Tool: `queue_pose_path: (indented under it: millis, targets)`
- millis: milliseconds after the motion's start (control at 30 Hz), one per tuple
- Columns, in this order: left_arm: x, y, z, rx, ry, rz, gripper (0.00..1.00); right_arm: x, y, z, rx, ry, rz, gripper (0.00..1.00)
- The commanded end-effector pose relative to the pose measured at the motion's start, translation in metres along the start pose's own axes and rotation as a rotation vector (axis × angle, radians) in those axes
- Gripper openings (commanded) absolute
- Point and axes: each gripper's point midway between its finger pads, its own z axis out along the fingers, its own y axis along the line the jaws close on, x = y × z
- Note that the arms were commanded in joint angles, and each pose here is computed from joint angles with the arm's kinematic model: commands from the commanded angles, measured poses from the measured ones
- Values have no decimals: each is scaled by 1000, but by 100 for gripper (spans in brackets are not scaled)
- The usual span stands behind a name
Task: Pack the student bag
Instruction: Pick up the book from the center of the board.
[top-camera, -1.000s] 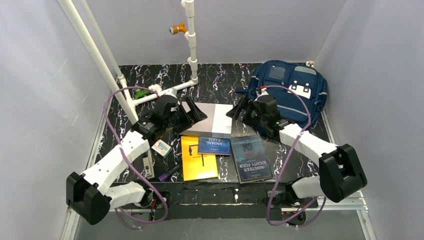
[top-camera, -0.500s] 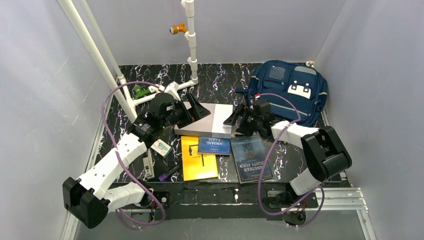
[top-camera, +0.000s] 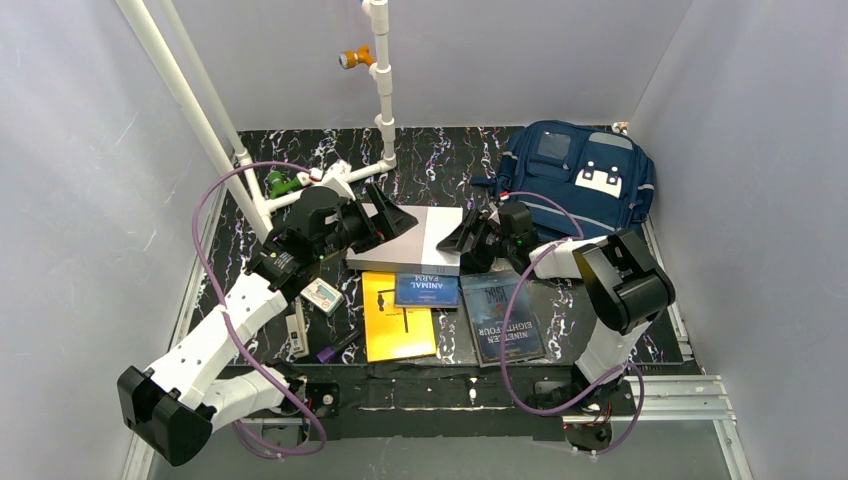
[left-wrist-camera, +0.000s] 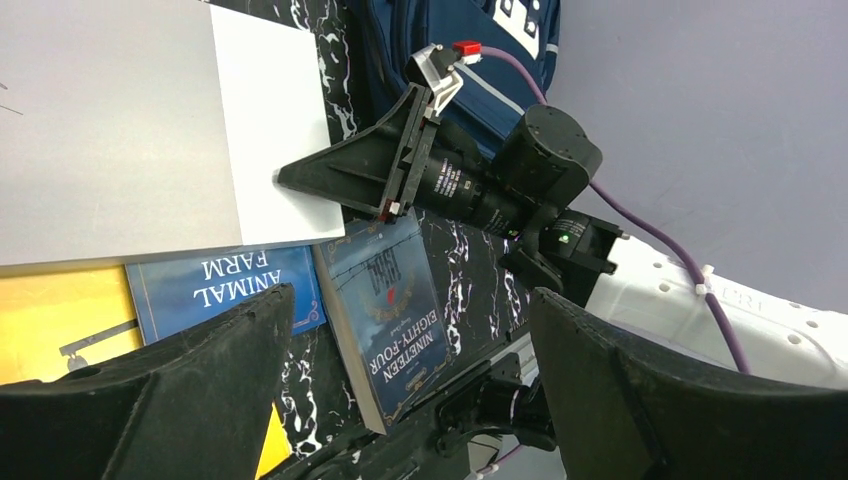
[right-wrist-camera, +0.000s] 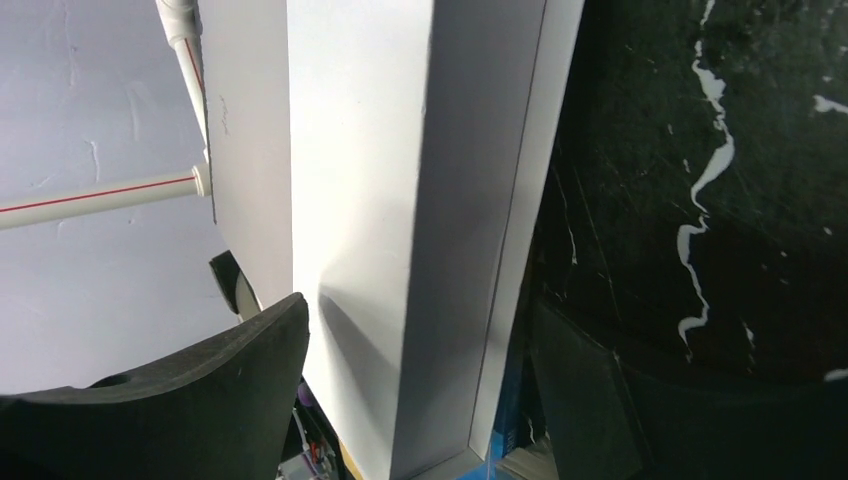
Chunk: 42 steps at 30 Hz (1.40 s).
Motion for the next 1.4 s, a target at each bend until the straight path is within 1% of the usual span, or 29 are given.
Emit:
queue_pose_path:
  millis: [0,67,133,167,233,367,533,633,733,800,833,900,967,1033,1100,1167,1233,1267,1300,1333,1367]
  targets:
    - [-7,1,-6,-8,-46,27,85,-7,25,10,-89,-24,-22,83]
    - [-8,1,-5,-14,-42,32,84,-9,33,9,-114,-30,-36,75]
    - [-11,1,-6,-19,-50,35,84,-12,44,4,-143,-39,-59,69]
    - [-12,1,-8,-24,-56,37,84,-14,50,1,-157,-45,-81,63]
    - [-14,2,-10,-33,-70,42,84,-17,58,-6,-157,-55,-118,57]
    - [-17,2,-12,-38,-78,56,83,-32,73,-30,-93,-115,-240,50]
    - [-17,2,-11,-41,-71,66,83,-53,78,-66,58,-186,-447,36]
    - [-17,4,-9,-49,-69,67,83,-62,80,-88,133,-198,-595,32]
    - [-15,6,-6,-57,-61,64,83,-67,82,-100,191,-165,-717,31]
    - [-14,6,-5,-58,-56,59,83,-65,84,-99,181,-135,-737,32]
    - [-14,6,-4,-58,-54,58,83,-59,86,-95,148,-106,-728,32]
    - [-14,6,-3,-58,-51,57,83,-42,92,-84,63,-45,-663,33]
    - [-14,6,-3,-58,-50,54,83,-24,96,-74,11,-36,-628,32]
    - [-14,6,-3,-59,-51,55,83,-14,108,-66,-18,-56,-682,32]
    - [-14,5,-3,-57,-49,58,83,-6,108,-59,31,-15,-733,32]
    - [-16,5,-5,-63,-50,69,83,-11,114,-61,78,-14,-796,29]
    - [-20,4,-10,-71,-64,84,83,-19,127,-69,73,-53,-859,24]
    - [-25,2,-14,-74,-83,93,83,-28,132,-74,89,-95,-883,17]
    - [-30,-2,-19,-71,-98,104,83,-36,138,-81,103,-134,-913,7]
    - [-34,-7,-24,-60,-111,119,84,-45,142,-89,130,-170,-943,1]
    - [-43,-12,-30,-62,-142,136,84,-56,149,-100,157,-210,-973,1]
